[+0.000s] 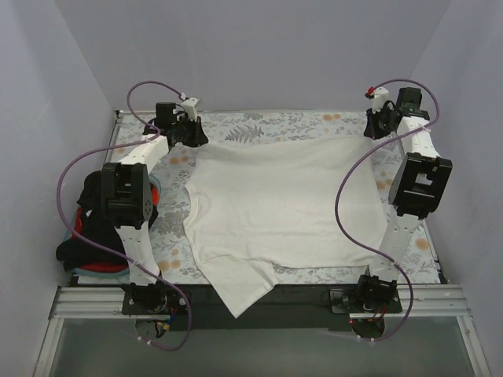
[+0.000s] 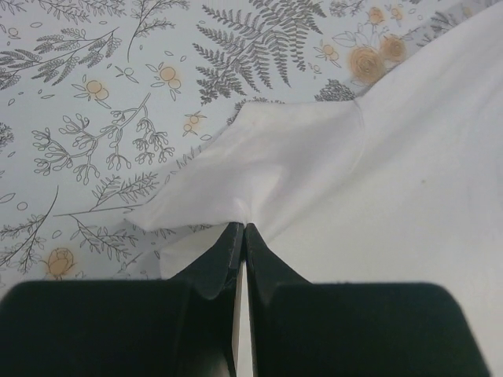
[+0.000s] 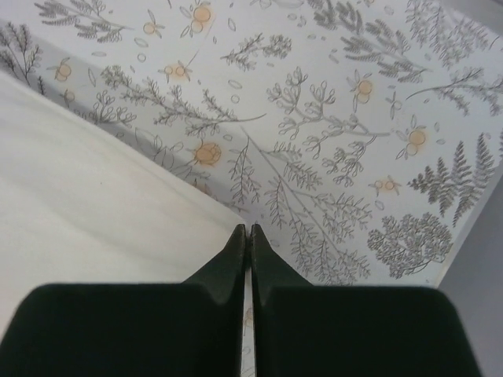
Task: Fold and stack the t-shirts
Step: Fold the tshirt
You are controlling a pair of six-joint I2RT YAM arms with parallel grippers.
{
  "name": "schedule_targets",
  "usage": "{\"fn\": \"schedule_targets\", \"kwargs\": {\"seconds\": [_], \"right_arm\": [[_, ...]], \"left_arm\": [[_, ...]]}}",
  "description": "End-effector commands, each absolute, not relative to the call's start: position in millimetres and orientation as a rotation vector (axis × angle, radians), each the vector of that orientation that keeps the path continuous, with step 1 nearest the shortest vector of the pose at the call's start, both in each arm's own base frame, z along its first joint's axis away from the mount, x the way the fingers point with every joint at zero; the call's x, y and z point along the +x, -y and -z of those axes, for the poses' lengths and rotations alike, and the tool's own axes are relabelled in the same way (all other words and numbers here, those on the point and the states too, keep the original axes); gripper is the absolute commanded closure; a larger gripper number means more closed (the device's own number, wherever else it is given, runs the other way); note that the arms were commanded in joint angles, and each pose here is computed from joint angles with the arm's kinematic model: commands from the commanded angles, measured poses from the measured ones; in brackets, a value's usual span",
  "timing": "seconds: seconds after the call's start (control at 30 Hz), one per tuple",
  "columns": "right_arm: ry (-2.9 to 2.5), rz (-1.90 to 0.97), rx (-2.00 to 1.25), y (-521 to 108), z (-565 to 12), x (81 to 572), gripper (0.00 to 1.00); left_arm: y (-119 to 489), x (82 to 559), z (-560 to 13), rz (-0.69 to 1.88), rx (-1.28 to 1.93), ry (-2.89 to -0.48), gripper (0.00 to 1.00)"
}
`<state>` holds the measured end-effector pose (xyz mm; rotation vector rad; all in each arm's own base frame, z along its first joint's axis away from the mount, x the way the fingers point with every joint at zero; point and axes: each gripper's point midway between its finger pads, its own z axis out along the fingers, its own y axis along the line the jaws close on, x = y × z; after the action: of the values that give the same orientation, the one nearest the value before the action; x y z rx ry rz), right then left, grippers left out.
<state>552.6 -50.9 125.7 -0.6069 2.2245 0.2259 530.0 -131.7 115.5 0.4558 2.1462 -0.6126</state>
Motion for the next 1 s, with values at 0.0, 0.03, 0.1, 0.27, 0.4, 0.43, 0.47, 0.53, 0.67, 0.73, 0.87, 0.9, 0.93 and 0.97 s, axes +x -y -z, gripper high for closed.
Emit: {"fn": "schedule_targets", "kwargs": {"seconds": [0.0,0.03,0.1,0.27,0.4,0.43,0.47,0.53,0.67,0.73,0.87,0.9,0.93,0.97], "right_arm": [[-2.223,-0.235,-0.626,58.8,-136.0,533.0,0.99],[-2.225,-0.235,-0.632,60.2,-135.4,529.4,0.99],[-2.234,-0.236,-0.635,62.7,-135.1,520.1,0.99],[-2.245,-0.241,-0.664,66.7,-134.0,504.2,0.99],[-2.259,-0.260,-0.678,67.7,-129.9,491.0,0.99],[-2.259,-0.265,-0.685,67.1,-129.5,488.0,0.99],[-2.251,-0.260,-0.698,66.8,-133.0,485.1,0.99],[-2.270,-0.274,-0.707,65.7,-124.9,475.4,0.99],[-2.288,-0.272,-0.718,68.1,-117.4,465.4,0.99],[-2.297,-0.276,-0.715,69.8,-113.4,463.4,0.99],[-2.312,-0.288,-0.704,71.3,-106.1,464.0,0.99],[-2.315,-0.291,-0.699,71.4,-105.1,464.6,0.99],[-2.325,-0.295,-0.697,71.9,-101.2,464.5,0.99],[-2.327,-0.297,-0.696,72.0,-99.7,464.9,0.99]], "left_arm": [[128.7,515.1,-171.3,0.579,0.528,-2.005,1.00],[128.5,509.7,-170.5,0.580,0.535,-2.007,1.00],[127.5,498.9,-178.5,0.572,0.557,-1.987,1.00],[127.0,463.8,-163.6,0.597,0.574,-2.026,1.00],[125.3,437.0,-166.0,0.599,0.581,-2.033,1.00],[124.4,431.7,-163.1,0.598,0.580,-2.040,1.00],[123.2,423.8,-155.4,0.599,0.575,-2.061,1.00],[122.2,411.4,-157.3,0.596,0.586,-2.059,1.00],[121.8,387.9,-148.4,0.607,0.590,-2.087,1.00],[120.9,380.6,-141.3,0.589,0.586,-2.110,1.00],[124.9,367.4,-129.2,0.568,0.594,-2.158,1.00],[128.5,361.7,-124.0,0.565,0.610,-2.172,1.00],[129.1,360.4,-122.1,0.551,0.609,-2.180,1.00],[129.3,359.6,-119.8,0.539,0.606,-2.190,1.00]]}}
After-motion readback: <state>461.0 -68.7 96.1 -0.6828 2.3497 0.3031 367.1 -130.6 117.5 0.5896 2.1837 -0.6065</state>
